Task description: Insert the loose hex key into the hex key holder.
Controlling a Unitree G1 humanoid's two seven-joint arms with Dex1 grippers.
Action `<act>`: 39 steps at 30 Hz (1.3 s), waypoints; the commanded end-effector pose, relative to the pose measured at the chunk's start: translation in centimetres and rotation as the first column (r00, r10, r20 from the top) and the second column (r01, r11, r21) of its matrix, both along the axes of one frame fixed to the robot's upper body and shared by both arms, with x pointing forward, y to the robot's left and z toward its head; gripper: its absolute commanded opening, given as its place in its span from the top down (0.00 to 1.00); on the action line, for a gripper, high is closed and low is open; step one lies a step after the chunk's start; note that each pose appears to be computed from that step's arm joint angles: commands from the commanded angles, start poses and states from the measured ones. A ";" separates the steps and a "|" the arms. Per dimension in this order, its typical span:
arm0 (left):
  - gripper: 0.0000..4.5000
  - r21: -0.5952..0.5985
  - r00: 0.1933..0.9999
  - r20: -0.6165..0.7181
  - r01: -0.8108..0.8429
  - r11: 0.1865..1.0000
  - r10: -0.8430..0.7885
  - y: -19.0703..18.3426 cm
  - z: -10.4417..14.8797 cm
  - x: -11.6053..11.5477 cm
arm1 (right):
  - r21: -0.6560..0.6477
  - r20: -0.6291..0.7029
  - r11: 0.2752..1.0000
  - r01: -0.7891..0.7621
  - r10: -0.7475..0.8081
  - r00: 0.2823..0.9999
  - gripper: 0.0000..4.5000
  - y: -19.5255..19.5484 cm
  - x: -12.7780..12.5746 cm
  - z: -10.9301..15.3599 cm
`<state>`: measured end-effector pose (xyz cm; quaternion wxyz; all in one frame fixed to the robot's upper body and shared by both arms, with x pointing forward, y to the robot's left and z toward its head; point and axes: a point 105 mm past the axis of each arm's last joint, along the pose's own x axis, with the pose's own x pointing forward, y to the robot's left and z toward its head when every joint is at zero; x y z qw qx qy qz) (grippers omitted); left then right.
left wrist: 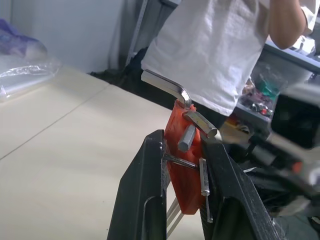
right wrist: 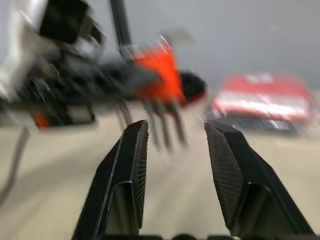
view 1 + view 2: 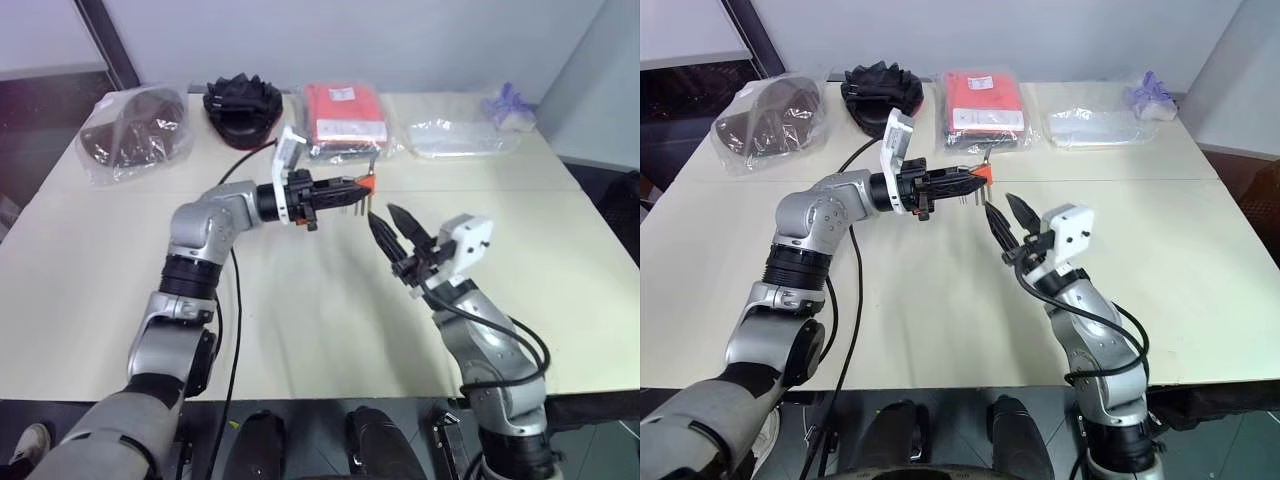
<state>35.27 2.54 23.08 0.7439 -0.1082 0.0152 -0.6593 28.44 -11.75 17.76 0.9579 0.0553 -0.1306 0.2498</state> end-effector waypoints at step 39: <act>0.01 0.343 0.974 -0.055 -0.188 0.920 0.220 6.7 -7.8 0.7 | -0.256 -0.251 0.960 -0.114 0.048 0.967 0.56 -2.5 -4.8 -2.2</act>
